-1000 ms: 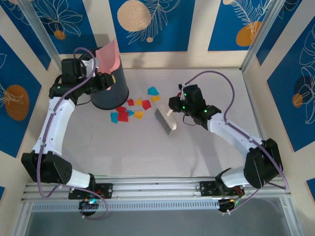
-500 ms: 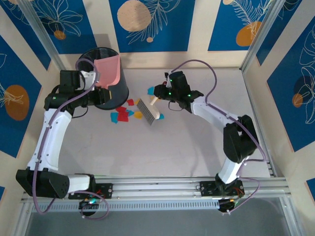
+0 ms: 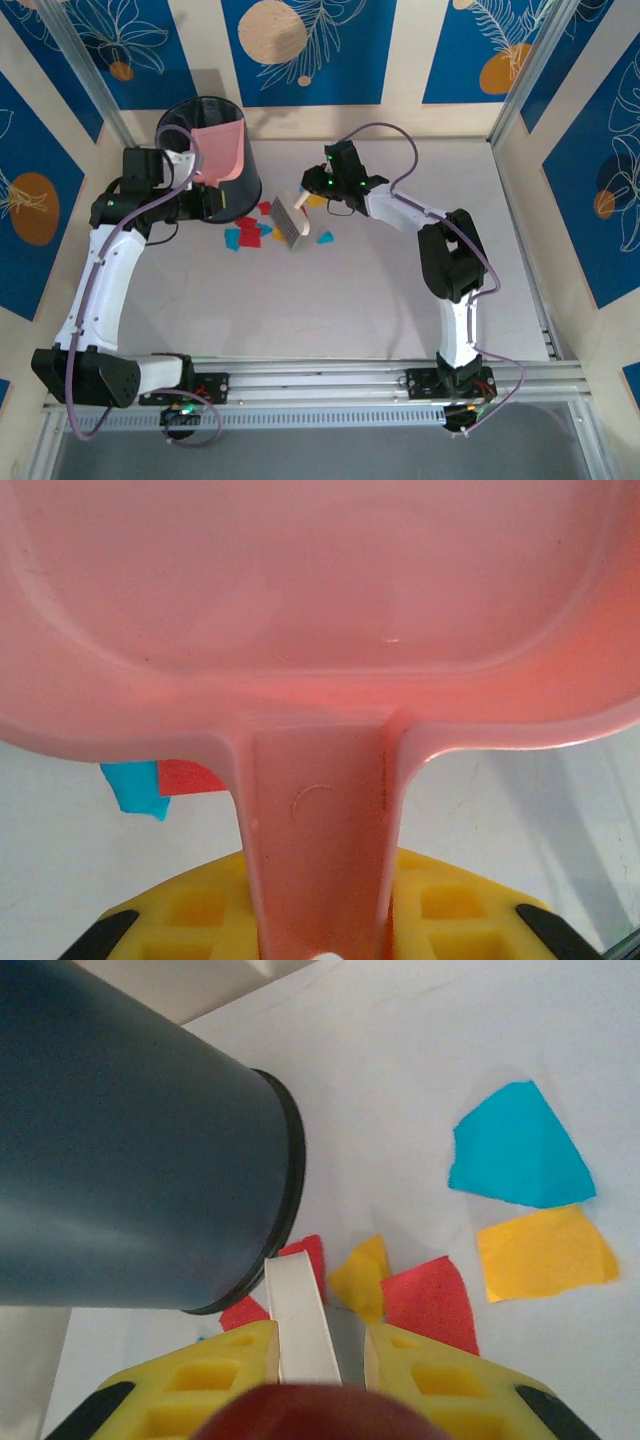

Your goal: Sweep away the paper scraps from the table

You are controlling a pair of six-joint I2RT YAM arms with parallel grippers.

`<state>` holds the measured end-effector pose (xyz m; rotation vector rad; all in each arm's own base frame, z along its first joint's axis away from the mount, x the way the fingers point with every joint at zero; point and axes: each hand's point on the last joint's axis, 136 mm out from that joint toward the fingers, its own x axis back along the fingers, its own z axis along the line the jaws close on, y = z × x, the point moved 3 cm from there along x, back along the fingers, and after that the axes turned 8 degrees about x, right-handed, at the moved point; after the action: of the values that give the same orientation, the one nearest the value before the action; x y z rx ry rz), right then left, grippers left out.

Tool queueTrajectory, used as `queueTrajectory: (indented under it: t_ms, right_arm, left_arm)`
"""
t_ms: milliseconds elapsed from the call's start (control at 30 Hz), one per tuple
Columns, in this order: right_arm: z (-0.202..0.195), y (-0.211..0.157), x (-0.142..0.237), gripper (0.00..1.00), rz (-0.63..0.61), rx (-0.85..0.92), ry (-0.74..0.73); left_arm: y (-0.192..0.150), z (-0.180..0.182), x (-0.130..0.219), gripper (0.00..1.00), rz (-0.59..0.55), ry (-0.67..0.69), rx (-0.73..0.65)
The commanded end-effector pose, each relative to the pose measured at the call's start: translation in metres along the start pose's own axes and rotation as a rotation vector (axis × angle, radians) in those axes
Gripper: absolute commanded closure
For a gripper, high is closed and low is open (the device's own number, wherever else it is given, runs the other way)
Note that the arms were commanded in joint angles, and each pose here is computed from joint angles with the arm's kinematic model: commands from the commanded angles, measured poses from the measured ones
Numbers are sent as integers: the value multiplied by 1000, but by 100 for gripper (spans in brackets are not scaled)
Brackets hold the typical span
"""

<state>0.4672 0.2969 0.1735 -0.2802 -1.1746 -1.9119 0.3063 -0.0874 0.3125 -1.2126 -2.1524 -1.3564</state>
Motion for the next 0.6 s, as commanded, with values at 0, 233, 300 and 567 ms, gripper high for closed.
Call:
queueTrajectory:
  t_ms: [0, 233, 300, 567]
  right_arm:
    - [-7, 17, 5, 100, -45, -58, -33]
    - [-46, 7, 14, 100, -20, -109, -190]
    - [-55, 5, 21, 100, -24, -115, -226]
    - [-90, -10, 53, 100, -26, -120, -346]
  left_arm:
    - [-7, -6, 5, 100, 1, -21, -35]
    - [-10, -7, 2, 100, 15, -35, -32]
    - [-11, -8, 1, 100, 19, -43, -34]
    - [-15, -15, -6, 100, 51, -72, -54]
